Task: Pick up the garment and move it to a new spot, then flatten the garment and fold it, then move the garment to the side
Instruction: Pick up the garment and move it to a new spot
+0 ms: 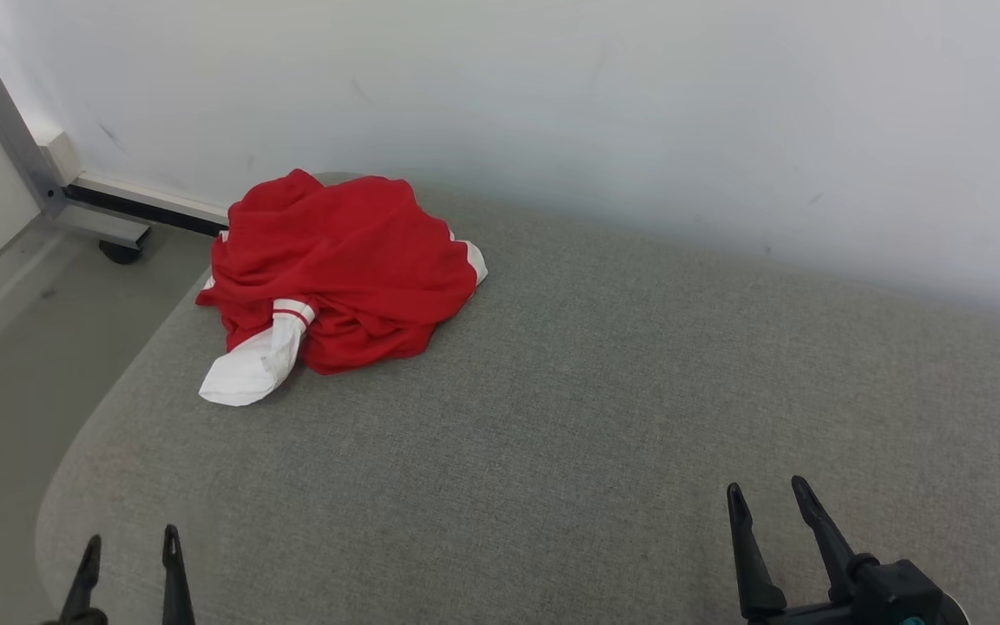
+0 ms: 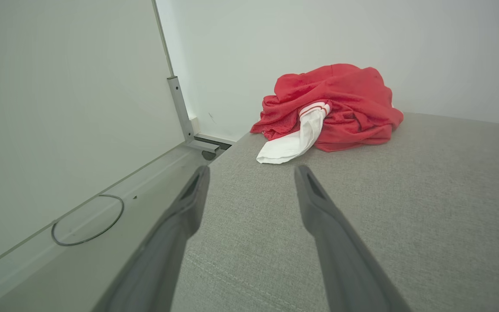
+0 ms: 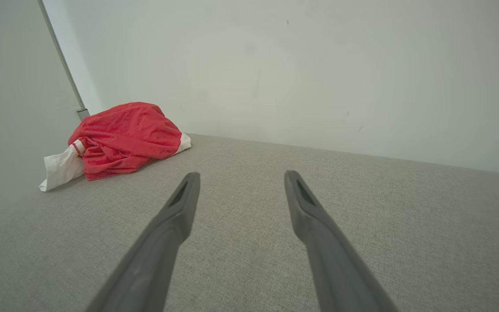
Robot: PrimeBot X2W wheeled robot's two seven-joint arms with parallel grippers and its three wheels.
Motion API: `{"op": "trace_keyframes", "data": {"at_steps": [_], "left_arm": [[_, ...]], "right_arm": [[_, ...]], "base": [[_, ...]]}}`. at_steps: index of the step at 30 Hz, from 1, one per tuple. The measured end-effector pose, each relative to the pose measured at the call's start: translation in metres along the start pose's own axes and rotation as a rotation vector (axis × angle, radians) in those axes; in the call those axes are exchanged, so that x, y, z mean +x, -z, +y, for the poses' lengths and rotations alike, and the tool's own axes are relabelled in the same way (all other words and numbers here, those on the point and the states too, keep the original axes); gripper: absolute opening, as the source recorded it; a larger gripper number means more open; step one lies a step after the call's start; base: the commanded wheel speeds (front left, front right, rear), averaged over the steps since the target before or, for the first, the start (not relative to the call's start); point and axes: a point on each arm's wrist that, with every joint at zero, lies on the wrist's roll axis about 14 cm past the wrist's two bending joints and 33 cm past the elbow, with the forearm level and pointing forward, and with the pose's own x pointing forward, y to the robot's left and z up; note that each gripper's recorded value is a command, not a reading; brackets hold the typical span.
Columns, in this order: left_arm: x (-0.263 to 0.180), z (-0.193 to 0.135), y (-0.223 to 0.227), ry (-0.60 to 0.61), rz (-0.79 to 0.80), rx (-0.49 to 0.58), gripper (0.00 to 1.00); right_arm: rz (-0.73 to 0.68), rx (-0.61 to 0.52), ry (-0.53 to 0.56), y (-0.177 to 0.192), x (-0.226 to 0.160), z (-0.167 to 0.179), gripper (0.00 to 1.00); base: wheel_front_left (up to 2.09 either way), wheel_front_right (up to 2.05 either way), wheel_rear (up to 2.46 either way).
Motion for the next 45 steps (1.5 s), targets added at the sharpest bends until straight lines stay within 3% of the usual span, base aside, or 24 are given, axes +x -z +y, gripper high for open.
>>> {"op": "trace_keyframes", "data": {"at_steps": [14, 26, 35, 45], "left_arm": [[0.093, -0.033, -0.075, 0.09, -0.161, -0.022, 1.0], [0.199, -0.086, -0.12, 0.172, -0.224, -0.012, 1.0], [0.255, -0.128, -0.092, 0.233, -0.109, 0.022, 1.0], [0.281, -0.162, 0.016, 0.301, 0.242, 0.105, 1.0]], "right_arm": [[-0.035, -0.039, 0.072, -0.006, 0.015, -0.033, 1.0], [-0.038, -0.062, 0.271, -0.002, 0.003, -0.111, 1.0], [-0.008, -0.068, 0.39, 0.008, -0.019, -0.148, 1.0], [0.059, -0.089, 0.516, 0.023, -0.053, -0.183, 1.0]], "base": [[0.0, 0.0, 0.0], [0.0, 0.0, 0.0], [0.0, 0.0, 0.0], [0.0, 0.0, 0.0]]}}
